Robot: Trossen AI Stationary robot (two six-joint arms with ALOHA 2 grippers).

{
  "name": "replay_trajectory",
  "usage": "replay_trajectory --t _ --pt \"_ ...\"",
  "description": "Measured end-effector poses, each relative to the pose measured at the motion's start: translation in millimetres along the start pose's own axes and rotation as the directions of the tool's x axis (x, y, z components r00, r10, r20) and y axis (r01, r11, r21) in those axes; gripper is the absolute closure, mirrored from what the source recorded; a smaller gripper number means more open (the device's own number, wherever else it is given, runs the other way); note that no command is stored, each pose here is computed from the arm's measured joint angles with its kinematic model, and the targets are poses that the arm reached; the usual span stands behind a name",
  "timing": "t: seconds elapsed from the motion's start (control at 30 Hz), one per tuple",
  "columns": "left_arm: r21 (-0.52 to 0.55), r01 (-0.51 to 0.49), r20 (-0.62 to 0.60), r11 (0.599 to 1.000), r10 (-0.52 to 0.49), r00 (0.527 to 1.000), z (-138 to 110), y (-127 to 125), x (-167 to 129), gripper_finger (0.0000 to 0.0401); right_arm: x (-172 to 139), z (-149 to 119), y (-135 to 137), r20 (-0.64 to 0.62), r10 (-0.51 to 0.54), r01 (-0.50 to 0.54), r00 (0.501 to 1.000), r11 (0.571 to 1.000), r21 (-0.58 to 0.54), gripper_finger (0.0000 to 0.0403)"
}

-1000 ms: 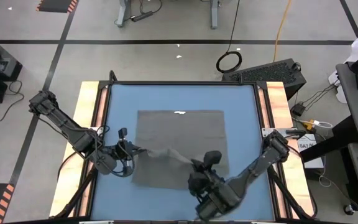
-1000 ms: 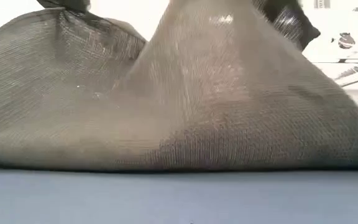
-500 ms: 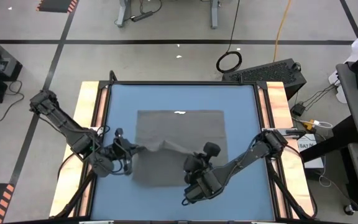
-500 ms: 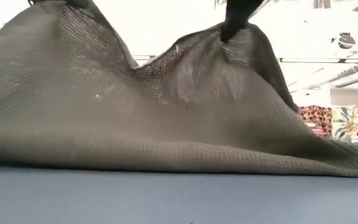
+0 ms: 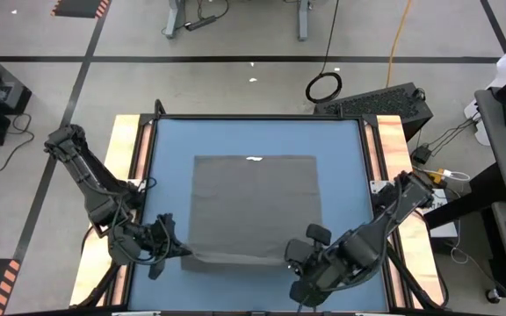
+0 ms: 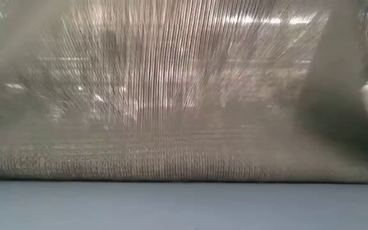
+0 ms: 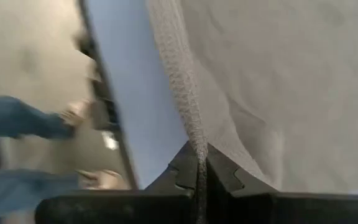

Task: Roll towel
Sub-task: Roll the gray towel

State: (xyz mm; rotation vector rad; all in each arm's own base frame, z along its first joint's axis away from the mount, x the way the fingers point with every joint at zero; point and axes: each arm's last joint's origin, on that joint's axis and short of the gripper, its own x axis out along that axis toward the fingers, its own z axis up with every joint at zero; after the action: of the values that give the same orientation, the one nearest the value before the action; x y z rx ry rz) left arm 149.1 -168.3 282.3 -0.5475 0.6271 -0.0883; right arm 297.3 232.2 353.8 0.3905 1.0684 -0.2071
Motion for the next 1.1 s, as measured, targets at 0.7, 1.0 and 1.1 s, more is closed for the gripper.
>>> replay_trajectory --t 0.7,1.0,1.1 --pt "-0.094 -0.020 -0.014 0.995 0.019 1.000 -1.9 1.0 0.6 0.0397 -8.6 3.0 11.3 -0.308 0.354 -0.334 0.883 0.935 0.116 0.0403" --pt "-0.080 -0.116 -0.085 0.990 0.109 0.990 -16.8 3.5 20.0 0.0397 -9.5 5.2 7.9 -0.443 0.421 -0.433 0.792 0.898 0.079 0.0383" --pt "-0.083 -0.140 -0.098 0.987 0.132 0.986 -21.1 3.6 26.1 0.0397 -11.7 0.7 6.6 -0.507 0.421 -0.434 0.752 0.895 0.099 0.0357"
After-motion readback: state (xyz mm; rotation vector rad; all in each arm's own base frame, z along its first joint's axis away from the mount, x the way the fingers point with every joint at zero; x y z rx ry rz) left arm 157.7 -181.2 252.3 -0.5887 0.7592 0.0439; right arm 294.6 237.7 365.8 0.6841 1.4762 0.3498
